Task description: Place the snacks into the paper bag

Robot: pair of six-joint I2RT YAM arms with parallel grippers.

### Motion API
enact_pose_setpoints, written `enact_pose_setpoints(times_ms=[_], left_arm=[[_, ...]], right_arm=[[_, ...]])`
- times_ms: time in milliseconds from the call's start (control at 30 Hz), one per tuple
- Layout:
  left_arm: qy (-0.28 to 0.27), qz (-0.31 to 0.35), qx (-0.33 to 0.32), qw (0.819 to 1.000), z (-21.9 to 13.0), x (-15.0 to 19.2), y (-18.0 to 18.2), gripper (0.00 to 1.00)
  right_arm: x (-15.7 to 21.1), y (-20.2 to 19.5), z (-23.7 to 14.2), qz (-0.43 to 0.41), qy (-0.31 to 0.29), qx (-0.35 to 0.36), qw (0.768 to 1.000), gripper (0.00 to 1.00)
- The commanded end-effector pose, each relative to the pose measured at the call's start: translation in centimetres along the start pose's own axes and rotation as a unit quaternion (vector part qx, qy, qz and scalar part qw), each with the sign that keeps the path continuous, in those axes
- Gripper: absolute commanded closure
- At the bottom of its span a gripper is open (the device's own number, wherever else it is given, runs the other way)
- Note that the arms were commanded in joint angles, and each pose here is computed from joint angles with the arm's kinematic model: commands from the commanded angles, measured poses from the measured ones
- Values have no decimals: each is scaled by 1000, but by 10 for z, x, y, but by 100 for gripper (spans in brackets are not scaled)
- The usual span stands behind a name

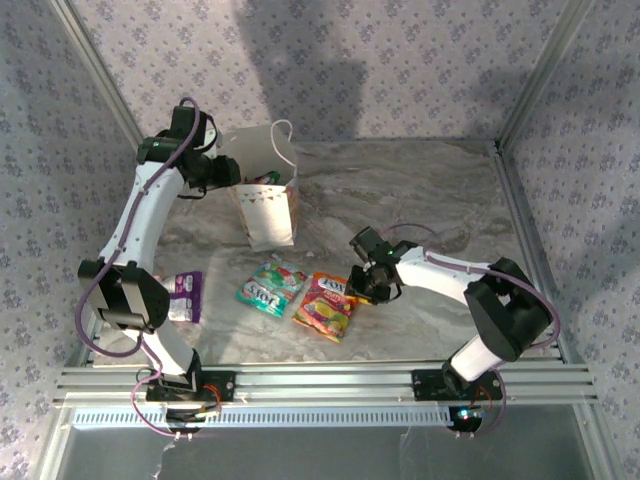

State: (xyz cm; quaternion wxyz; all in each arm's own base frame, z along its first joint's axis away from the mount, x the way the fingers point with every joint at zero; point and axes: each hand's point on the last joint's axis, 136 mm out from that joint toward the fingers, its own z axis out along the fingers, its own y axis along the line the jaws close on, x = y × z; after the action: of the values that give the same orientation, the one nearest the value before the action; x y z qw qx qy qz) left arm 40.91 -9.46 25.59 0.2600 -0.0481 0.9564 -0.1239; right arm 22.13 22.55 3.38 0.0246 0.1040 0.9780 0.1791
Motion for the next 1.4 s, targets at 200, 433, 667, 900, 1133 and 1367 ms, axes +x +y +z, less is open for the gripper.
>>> enact_pose_setpoints(times_ms=[200, 433, 667, 900, 1133, 1367], left_arm=[[2, 13, 1, 1000, -13, 7, -1, 54], [4, 14, -5, 1000, -11, 9, 1, 54], [-2, 10, 6, 1000, -15, 9, -3, 54], [1, 10, 3, 1000, -17, 14, 0, 54], [8, 1, 8, 1000, -17, 24, 1, 54], [1, 5, 15, 1000, -22, 26, -1, 53]], right_arm=[[1, -1, -29, -36, -8, -4, 999, 57], [31, 15, -36, -81, -11, -33, 996, 26], [47, 16, -30, -58, -10, -29, 998, 15], [52, 26, -29, -41, -62, -17, 997, 11], [54, 31, -19, 14, -90, 7, 996, 9], [63, 45, -7, 3, -86, 2, 996, 9]])
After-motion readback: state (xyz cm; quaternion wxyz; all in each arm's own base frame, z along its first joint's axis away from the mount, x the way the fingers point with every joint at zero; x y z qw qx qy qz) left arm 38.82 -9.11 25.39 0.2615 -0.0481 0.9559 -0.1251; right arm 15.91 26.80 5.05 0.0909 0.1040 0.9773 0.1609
